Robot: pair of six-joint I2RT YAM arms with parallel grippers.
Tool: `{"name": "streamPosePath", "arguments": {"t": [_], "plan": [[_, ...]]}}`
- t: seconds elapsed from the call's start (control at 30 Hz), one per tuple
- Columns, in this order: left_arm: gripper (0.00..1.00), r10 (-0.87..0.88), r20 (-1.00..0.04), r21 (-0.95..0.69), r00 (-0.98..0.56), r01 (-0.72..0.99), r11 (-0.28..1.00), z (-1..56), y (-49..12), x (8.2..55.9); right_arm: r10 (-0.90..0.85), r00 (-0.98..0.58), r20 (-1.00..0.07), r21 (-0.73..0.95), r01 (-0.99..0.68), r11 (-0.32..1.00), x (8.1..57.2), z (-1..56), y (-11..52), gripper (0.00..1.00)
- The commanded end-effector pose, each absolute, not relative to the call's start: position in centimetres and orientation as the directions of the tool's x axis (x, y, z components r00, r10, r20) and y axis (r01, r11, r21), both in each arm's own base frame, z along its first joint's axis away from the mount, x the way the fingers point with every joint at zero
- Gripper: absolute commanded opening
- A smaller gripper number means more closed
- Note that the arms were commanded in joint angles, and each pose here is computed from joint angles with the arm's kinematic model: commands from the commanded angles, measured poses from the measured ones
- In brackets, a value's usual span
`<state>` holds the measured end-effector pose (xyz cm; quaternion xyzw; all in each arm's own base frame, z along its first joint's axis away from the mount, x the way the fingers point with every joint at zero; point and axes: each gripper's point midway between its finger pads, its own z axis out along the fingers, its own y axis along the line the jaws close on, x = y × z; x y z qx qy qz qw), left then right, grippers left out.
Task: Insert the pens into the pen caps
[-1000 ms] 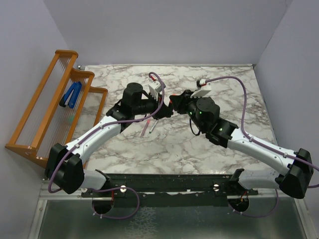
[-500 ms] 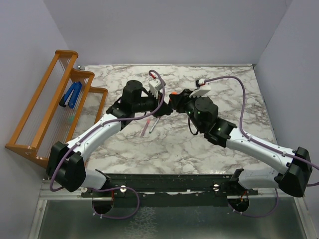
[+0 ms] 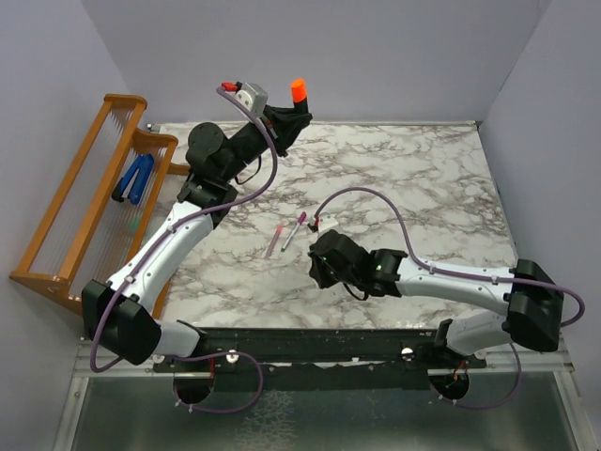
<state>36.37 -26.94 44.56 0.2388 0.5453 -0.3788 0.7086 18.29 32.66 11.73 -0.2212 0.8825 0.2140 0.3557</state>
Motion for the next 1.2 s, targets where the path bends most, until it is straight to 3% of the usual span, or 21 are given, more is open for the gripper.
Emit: {"name": "streamPosePath", "arguments": {"t": [0.0,0.2,0.27,0.33,0.37,0.47,0.57,0.8,1.17], "plan": [[0.0,-0.295,-0.942,-0.058,0.163,0.783,0.619,45.4,-26.4,36.9,-0.224,-0.668,-0.71,0.253,-0.538,0.804,17.7,12.8,32.3,0.0],[0.0,-0.276,-0.954,-0.068,0.122,0.804,0.591,43.7,-26.6,37.0,-0.155,-0.598,-0.787,0.257,-0.545,0.798,18.7,16.7,31.8,0.03],[0.0,-0.26,-0.961,-0.072,0.095,0.822,0.564,42.8,-26.9,36.7,-0.124,-0.544,-0.83,0.256,-0.568,0.782,19.1,19.0,31.4,0.21],[0.0,-0.235,-0.971,-0.076,0.056,0.853,0.516,41.6,-27.3,36.1,-0.076,-0.477,-0.876,0.262,-0.601,0.756,19.5,21.8,30.9,0.54],[0.0,-0.218,-0.975,-0.08,0.032,0.872,0.483,40.7,-27.7,35.6,-0.051,-0.446,-0.893,0.264,-0.613,0.744,19.9,23.2,30.5,0.65],[0.0,-0.165,-0.986,-0.092,-0.037,0.935,0.341,38.3,-28.8,33.0,-0.01,-0.363,-0.932,0.251,-0.662,0.706,21.4,26.9,29.0,0.82],[0.0,-0.11,-0.989,-0.112,-0.096,0.982,0.151,36.3,-29.5,29.2,0.015,-0.282,-0.959,0.228,-0.742,0.63,22.9,30.4,27.8,0.85],[0.0,-0.019,-0.981,-0.191,-0.194,0.978,-0.087,33.2,-28.8,23.3,0.039,-0.151,-0.988,0.155,-0.924,0.349,23.2,37.1,27.8,0.8],[0.0,0.017,-0.97,-0.242,-0.242,0.961,-0.136,31.0,-28.4,21.2,0.092,-0.086,-0.992,0.099,-0.984,0.15,23.3,41.6,29.4,0.7]]}}
